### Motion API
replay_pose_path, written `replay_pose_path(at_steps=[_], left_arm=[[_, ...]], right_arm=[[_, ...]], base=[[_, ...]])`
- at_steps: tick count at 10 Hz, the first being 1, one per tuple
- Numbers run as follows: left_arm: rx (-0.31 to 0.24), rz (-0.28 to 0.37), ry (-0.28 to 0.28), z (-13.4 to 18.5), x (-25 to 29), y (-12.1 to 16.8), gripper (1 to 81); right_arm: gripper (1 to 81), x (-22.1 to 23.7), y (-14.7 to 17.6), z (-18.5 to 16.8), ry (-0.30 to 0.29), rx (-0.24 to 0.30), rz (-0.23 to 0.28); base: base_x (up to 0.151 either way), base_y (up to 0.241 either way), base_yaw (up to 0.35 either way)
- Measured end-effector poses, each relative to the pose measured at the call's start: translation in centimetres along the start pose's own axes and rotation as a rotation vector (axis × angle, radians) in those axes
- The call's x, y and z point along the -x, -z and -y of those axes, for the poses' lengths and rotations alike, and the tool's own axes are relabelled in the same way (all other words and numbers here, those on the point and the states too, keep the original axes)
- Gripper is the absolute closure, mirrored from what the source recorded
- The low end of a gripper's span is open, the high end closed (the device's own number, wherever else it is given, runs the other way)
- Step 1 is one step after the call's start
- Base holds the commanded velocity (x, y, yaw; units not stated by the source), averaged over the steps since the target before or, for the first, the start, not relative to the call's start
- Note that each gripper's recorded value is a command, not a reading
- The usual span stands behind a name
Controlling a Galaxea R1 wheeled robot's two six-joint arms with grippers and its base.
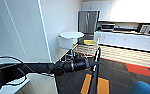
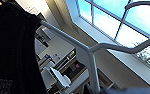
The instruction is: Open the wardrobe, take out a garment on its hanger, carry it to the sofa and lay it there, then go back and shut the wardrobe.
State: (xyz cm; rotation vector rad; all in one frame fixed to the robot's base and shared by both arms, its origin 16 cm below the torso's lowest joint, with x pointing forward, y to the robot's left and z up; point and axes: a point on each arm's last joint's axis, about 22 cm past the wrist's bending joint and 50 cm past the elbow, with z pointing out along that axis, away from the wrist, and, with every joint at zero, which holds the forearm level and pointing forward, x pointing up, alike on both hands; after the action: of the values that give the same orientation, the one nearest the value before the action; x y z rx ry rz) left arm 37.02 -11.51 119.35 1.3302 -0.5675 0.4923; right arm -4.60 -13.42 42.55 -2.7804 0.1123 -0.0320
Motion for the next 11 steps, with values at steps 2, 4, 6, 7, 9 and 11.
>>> replay_pose_path(at_steps=[2, 4, 6, 7, 9, 11], left_arm=[[0.005, 0.003, 0.001, -0.12, 0.14, -0.25, 81.1], [0.002, 0.002, 0.000, 0.02, 0.06, -0.26, 81.1], [0.003, 0.003, 0.000, -0.01, 0.10, -0.32, 81.1], [0.004, 0.003, 0.000, -0.02, 0.09, -0.32, 81.1], [0.003, 0.003, 0.000, 0.02, 0.07, -0.31, 81.1], [0.004, 0.003, -0.003, -0.01, 0.10, -0.35, 81.1]], right_arm=[[1.0, -0.03, 0.00, 0.00, 0.000, 0.000, -0.001], [1.0, 0.00, -0.01, 0.03, 0.000, 0.000, -0.002], [1.0, -0.06, -0.01, 0.03, 0.000, 0.000, -0.004], [1.0, -0.08, -0.01, 0.03, 0.001, 0.000, -0.003], [1.0, -0.02, -0.01, 0.03, 0.000, 0.000, -0.003], [1.0, -0.10, -0.01, 0.03, 0.000, 0.000, -0.004]], base=[[0.000, 0.000, -0.155], [0.000, 0.000, -0.155], [0.000, 0.000, -0.155], [0.000, 0.000, -0.155], [0.000, 0.000, -0.155], [0.000, 0.000, -0.155]])
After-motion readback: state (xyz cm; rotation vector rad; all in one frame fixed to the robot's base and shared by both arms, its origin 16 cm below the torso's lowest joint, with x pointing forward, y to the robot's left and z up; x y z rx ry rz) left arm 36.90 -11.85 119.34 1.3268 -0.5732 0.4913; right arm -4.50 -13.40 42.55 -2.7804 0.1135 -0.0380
